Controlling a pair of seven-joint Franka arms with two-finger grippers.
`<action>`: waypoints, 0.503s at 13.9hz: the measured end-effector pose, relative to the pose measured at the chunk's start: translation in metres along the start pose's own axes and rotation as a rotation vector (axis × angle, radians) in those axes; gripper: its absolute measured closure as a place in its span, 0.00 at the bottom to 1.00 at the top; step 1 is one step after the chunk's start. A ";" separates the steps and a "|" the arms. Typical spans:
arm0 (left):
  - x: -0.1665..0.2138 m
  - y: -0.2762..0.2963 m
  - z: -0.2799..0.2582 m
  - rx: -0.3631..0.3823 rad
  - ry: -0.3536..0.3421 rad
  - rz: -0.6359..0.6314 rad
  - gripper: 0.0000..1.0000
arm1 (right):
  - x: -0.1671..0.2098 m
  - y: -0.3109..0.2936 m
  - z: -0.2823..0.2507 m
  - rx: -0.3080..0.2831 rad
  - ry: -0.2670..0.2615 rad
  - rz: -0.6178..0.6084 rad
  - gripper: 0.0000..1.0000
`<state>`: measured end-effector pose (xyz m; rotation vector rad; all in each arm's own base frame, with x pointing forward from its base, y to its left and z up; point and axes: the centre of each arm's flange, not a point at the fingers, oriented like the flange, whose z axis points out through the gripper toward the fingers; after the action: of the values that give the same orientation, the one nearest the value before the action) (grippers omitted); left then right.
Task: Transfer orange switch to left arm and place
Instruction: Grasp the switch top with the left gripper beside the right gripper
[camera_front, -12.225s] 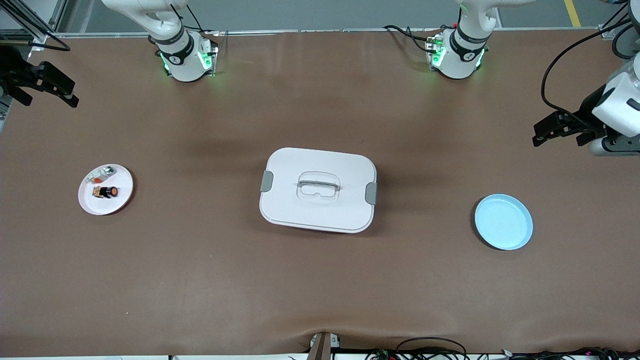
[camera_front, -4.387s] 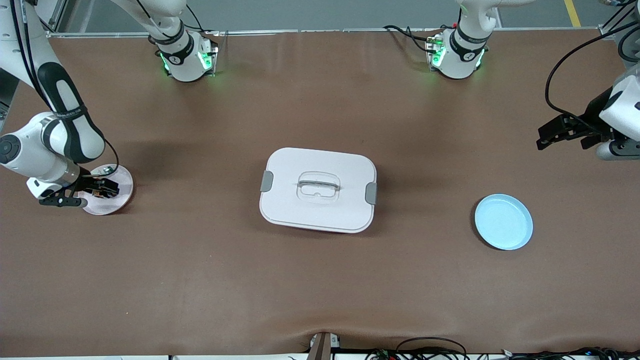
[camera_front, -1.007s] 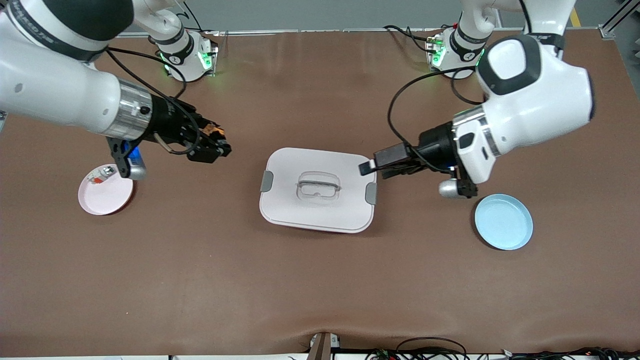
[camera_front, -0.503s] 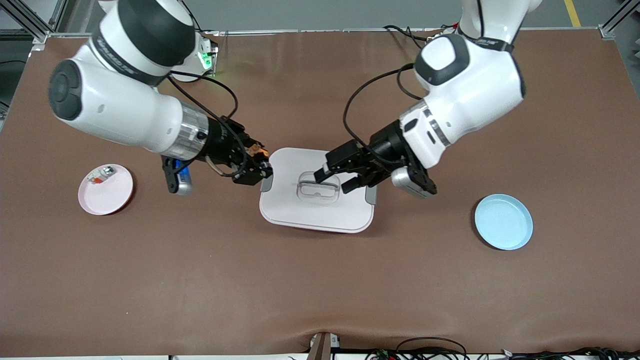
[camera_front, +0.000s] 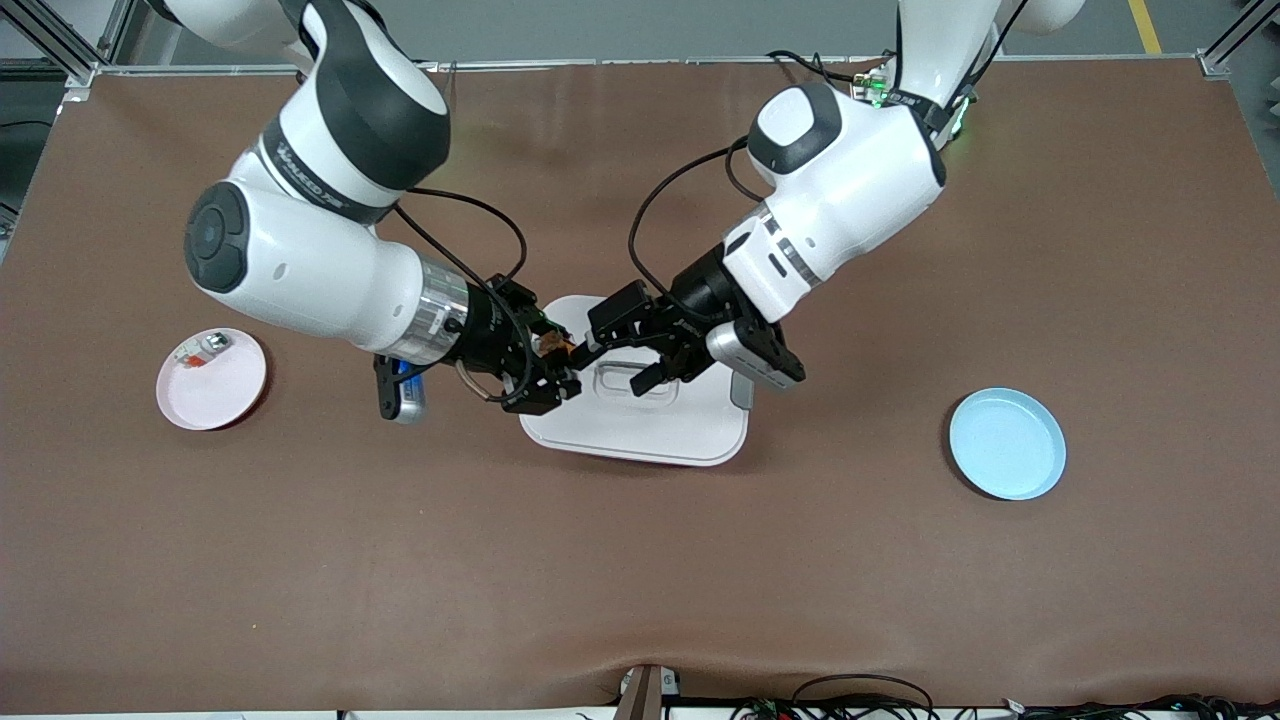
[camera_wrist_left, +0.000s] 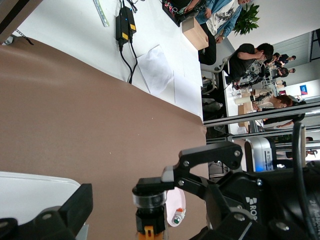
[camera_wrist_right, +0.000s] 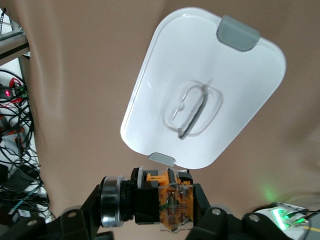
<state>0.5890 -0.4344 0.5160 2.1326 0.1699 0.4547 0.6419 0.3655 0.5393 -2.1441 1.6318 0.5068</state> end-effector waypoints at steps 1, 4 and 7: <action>-0.002 -0.003 0.005 0.004 0.007 0.015 0.00 | -0.004 -0.001 0.006 0.008 -0.002 0.008 0.28; -0.006 -0.010 0.017 0.011 0.031 0.039 0.00 | -0.009 -0.005 0.017 0.037 -0.005 0.033 0.28; -0.003 -0.014 0.022 0.013 0.035 0.042 0.00 | -0.005 -0.010 0.018 0.059 -0.004 0.040 0.28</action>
<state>0.5953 -0.4445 0.4928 2.1452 0.1480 0.5170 0.6493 0.3816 0.5274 -2.0704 1.6702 0.4685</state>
